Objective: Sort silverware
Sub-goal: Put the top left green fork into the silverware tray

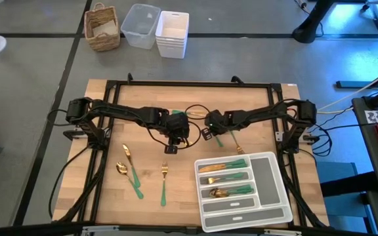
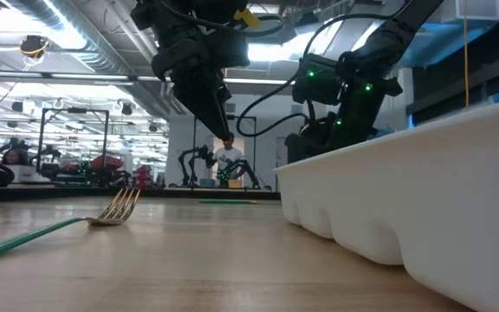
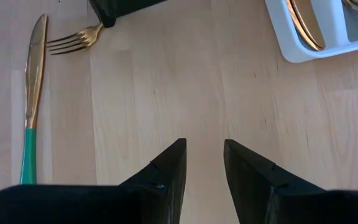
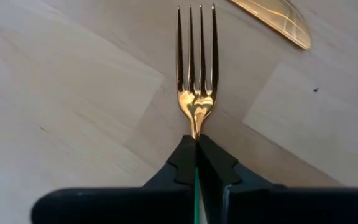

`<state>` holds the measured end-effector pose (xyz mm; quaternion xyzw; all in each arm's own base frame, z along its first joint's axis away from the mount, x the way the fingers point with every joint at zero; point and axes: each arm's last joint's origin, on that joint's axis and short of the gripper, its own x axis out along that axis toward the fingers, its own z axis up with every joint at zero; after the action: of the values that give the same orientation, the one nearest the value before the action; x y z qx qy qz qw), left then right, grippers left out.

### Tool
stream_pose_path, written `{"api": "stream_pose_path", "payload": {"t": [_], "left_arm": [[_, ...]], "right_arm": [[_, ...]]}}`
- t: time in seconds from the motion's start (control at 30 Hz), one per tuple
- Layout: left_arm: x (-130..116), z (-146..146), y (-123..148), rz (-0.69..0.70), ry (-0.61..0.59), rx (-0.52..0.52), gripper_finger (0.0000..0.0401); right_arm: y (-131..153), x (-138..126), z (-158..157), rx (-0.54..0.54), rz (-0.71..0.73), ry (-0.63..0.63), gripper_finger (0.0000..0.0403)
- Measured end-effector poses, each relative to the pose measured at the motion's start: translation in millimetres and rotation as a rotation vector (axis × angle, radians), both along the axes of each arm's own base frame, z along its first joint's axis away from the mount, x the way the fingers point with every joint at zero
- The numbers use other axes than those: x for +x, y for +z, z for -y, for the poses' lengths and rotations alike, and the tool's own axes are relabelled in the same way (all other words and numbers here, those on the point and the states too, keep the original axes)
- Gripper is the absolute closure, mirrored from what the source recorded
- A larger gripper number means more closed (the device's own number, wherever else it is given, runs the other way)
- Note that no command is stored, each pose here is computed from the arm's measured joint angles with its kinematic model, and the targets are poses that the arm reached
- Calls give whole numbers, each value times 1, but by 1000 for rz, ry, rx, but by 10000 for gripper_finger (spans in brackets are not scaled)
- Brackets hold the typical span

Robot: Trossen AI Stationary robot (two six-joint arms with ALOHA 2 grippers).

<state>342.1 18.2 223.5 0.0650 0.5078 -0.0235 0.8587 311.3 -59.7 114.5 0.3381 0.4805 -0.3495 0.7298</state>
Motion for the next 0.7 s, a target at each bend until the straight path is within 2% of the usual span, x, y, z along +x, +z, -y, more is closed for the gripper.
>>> {"api": "stream_pose_path", "payload": {"t": [0.33,0.7], "left_arm": [[-2,0,-1,-18,0,-1,300],[-16,2,-5,-168,-2,-9,300]], "right_arm": [[28,20,3,-20,-61,136,399],[65,31,5,-20,-122,201,398]]}}
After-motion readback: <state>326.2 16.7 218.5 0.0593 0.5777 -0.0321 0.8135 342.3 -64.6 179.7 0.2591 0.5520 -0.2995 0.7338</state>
